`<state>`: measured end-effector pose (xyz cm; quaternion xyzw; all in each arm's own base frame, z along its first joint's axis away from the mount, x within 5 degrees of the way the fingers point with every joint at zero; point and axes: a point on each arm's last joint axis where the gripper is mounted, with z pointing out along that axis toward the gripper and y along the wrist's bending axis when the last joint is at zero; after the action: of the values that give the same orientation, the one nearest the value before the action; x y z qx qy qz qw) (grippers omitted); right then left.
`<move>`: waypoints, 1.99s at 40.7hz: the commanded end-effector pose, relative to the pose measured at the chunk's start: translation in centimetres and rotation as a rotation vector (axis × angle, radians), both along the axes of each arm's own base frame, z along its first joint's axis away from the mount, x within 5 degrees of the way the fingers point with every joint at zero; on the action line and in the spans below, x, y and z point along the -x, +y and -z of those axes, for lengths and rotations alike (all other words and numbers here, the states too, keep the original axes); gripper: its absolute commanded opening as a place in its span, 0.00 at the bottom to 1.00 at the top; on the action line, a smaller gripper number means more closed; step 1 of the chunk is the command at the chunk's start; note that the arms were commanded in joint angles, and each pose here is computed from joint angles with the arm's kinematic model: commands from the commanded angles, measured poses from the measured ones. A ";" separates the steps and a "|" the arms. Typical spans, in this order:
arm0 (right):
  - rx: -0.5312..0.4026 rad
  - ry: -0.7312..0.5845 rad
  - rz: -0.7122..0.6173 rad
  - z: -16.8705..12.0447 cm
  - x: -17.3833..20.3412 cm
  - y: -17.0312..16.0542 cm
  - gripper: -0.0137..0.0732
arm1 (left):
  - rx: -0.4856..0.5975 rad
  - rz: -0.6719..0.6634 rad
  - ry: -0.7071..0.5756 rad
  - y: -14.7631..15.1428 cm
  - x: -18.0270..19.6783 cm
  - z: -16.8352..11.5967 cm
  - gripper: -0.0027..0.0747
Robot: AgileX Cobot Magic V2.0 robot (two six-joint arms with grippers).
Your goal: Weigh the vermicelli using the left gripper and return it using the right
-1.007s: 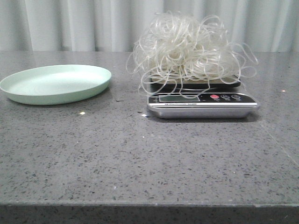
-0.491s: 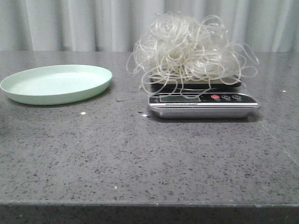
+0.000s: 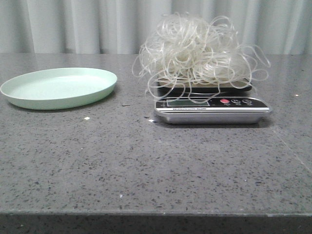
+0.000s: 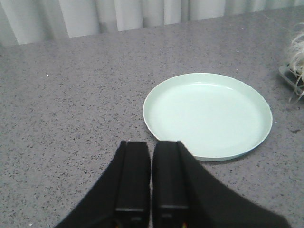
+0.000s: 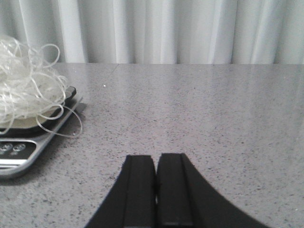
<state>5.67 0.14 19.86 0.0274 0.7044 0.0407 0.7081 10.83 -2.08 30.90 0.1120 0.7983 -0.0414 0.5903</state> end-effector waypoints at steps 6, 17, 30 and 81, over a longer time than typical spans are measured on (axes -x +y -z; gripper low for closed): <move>-0.115 -0.135 0.014 -1.8 0.3 -0.2 0.33 | 0.047 -0.039 -0.149 0.3 0.0 -1.1 0.21; -0.116 -0.253 -0.004 -8.1 1.4 -0.1 0.33 | 0.055 -0.053 -0.207 0.4 -0.1 -1.6 0.21; -0.104 -0.001 -0.063 -17.6 -3.5 0.6 0.33 | 0.057 -0.056 -0.216 0.4 -0.1 -1.7 0.21; 0.176 0.757 -0.612 -16.0 -28.4 15.2 0.87 | 0.057 -0.056 -0.216 0.4 -0.1 -1.7 0.21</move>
<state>34.16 15.35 33.68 -0.2279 0.9052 0.1660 0.3181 10.85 -1.80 31.00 0.0956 0.7632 -0.0319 0.6383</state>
